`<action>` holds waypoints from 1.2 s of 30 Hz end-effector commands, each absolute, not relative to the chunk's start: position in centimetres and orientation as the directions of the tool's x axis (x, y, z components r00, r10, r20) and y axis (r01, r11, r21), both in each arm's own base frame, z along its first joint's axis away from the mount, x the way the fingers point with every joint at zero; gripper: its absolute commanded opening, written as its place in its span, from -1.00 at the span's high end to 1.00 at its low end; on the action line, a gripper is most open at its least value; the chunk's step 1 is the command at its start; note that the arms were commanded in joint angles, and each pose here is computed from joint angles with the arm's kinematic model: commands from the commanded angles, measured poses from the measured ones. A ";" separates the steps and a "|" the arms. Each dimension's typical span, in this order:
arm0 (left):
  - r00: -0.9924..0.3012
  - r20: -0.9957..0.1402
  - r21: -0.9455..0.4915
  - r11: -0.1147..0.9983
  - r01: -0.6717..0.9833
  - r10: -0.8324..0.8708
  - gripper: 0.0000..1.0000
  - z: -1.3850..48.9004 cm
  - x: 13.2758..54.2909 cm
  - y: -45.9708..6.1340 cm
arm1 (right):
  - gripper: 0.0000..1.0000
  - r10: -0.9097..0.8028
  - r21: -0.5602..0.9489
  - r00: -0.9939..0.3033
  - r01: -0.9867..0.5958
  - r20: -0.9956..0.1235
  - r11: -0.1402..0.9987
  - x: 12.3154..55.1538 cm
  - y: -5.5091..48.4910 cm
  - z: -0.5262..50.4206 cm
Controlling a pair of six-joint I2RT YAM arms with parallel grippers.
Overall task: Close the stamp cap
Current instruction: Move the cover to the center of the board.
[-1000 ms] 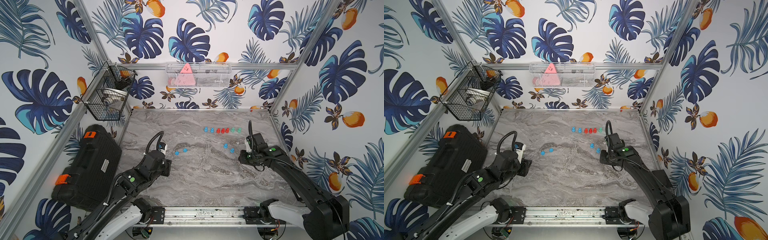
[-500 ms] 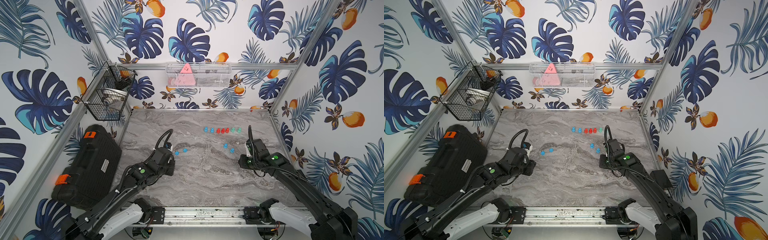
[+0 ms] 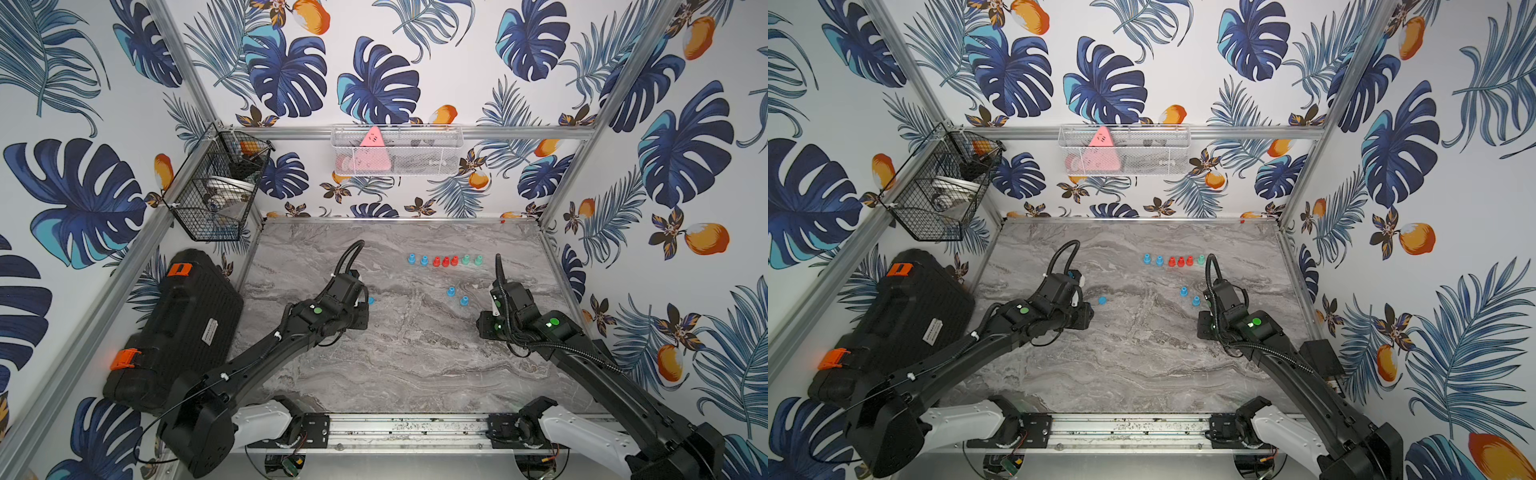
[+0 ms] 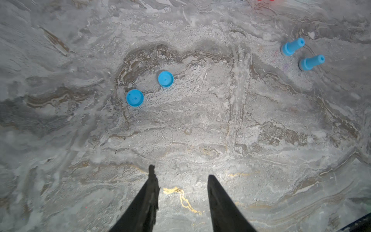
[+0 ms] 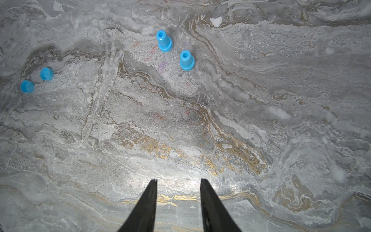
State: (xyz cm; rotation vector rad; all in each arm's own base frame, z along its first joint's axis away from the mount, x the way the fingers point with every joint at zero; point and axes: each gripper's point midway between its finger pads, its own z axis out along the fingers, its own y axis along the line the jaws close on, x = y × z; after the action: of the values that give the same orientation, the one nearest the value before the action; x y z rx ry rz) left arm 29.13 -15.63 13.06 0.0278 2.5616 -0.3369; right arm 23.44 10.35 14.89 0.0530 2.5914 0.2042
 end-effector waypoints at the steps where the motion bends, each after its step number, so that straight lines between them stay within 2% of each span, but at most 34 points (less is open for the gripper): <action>1: -0.839 -0.529 -0.309 0.950 0.050 -0.128 0.10 13.0 31.3 -16.8 | 0.23 0.093 0.159 -0.840 0.008 -0.535 0.987 23.7 10.3 15.4; 14: -0.847 -0.476 -0.250 0.960 -0.128 -0.237 0.11 7.8 35.7 -14.4 | 0.21 0.078 0.151 -0.828 -0.008 -0.555 0.989 23.4 10.7 15.8; 36: -0.849 -0.456 -0.197 0.961 -0.194 -0.265 0.14 4.4 38.3 -12.7 | 0.20 0.075 0.141 -0.828 -0.005 -0.555 0.990 23.4 10.6 15.8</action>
State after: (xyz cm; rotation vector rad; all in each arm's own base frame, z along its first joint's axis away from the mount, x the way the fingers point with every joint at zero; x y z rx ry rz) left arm 37.65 -12.99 4.25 -0.3098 2.6375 -0.2115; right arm 23.16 10.68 15.51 0.0357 2.5545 0.1851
